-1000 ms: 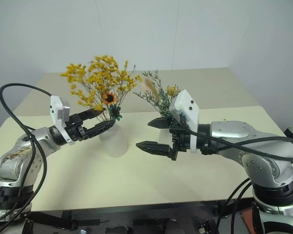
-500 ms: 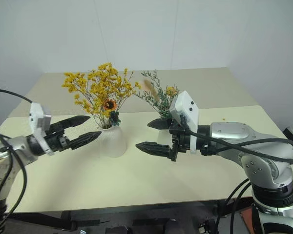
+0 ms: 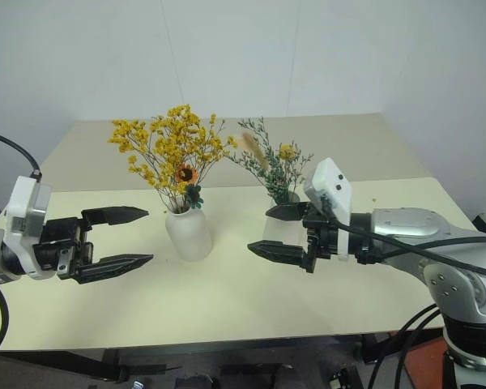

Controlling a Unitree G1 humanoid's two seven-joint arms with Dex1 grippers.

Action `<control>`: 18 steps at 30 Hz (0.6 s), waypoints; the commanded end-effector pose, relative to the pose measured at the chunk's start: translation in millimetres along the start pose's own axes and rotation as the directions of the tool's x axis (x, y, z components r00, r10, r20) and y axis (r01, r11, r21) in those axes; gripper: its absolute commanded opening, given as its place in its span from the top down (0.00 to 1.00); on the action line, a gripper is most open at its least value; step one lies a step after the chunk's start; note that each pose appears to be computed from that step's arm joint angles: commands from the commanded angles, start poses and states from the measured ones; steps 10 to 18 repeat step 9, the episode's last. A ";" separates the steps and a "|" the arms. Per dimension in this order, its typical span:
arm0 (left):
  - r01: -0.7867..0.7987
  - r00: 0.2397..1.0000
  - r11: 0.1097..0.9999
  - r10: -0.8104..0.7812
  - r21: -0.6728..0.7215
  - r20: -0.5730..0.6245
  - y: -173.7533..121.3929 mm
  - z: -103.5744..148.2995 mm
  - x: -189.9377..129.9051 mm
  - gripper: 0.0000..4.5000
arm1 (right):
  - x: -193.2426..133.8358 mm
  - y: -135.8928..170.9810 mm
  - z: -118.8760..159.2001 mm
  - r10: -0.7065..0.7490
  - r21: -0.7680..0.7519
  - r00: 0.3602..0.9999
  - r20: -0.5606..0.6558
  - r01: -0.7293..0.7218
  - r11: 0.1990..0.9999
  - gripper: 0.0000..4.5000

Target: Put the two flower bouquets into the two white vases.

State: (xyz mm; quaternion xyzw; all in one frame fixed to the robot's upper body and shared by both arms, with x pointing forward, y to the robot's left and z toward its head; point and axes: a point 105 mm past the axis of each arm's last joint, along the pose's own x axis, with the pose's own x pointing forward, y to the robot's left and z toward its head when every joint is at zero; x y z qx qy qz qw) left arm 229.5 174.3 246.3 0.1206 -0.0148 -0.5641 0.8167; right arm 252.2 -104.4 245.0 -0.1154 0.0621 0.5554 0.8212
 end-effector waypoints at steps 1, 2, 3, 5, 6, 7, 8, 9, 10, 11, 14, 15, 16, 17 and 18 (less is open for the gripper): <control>0.059 0.998 0.998 -0.059 0.029 0.000 -4.5 9.5 4.6 0.00 | -9.3 7.3 10.4 0.000 -0.049 1.000 0.030 0.002 0.999 0.00; 0.066 0.998 0.997 -0.066 0.029 0.003 -4.0 10.1 6.3 0.00 | -11.0 7.1 9.2 -0.009 -0.046 1.000 0.025 0.010 0.999 0.00; 0.073 0.997 0.997 -0.073 0.030 0.008 -3.6 10.8 8.0 0.00 | -12.6 6.6 7.8 -0.019 -0.044 1.000 0.020 0.020 0.999 0.00; 0.090 0.996 0.995 -0.091 0.032 0.017 -3.7 12.0 11.2 0.00 | -15.9 5.5 4.7 -0.043 -0.041 0.999 0.006 0.043 0.998 0.00; 0.101 0.995 0.994 -0.102 0.032 0.016 -4.1 12.1 11.8 0.00 | -17.4 5.1 3.7 -0.051 -0.040 0.999 0.002 0.051 0.998 0.00; 0.114 0.993 0.993 -0.114 0.032 0.008 -4.5 11.6 11.2 0.00 | -19.8 4.5 2.6 -0.060 -0.042 0.998 -0.004 0.060 0.997 0.00; 0.122 0.992 0.992 -0.122 0.032 0.001 -5.0 11.2 10.8 0.00 | -21.7 4.3 1.8 -0.066 -0.043 0.998 -0.008 0.065 0.997 0.00; 0.125 0.992 0.992 -0.125 0.032 -0.006 -4.5 11.5 9.5 0.00 | -24.9 2.6 0.1 -0.079 -0.043 0.997 -0.018 0.078 0.996 0.00; 0.125 0.992 0.992 -0.125 0.032 -0.006 -4.5 11.5 9.5 0.00 | -24.9 2.6 0.1 -0.079 -0.043 0.997 -0.018 0.078 0.996 0.00; 0.125 0.992 0.992 -0.125 0.032 -0.006 -4.5 11.5 9.5 0.00 | -24.9 2.6 0.1 -0.079 -0.043 0.997 -0.018 0.078 0.996 0.00; 0.125 0.992 0.992 -0.125 0.032 -0.006 -4.5 11.5 9.5 0.00 | -24.9 2.6 0.1 -0.079 -0.043 0.997 -0.018 0.078 0.996 0.00; 0.125 0.992 0.992 -0.125 0.032 -0.006 -4.5 11.5 9.5 0.00 | -24.9 2.6 0.1 -0.079 -0.043 0.997 -0.018 0.078 0.996 0.00; 0.125 0.992 0.992 -0.125 0.032 -0.006 -4.5 11.5 9.5 0.00 | -24.9 2.6 0.1 -0.079 -0.043 0.997 -0.018 0.078 0.996 0.00; 0.125 0.992 0.992 -0.125 0.032 -0.006 -4.5 11.5 9.5 0.00 | -24.9 2.6 0.1 -0.079 -0.043 0.997 -0.018 0.078 0.996 0.00; 0.125 0.992 0.992 -0.125 0.032 -0.006 -4.5 11.5 9.5 0.00 | -24.9 2.6 0.1 -0.079 -0.043 0.997 -0.018 0.078 0.996 0.00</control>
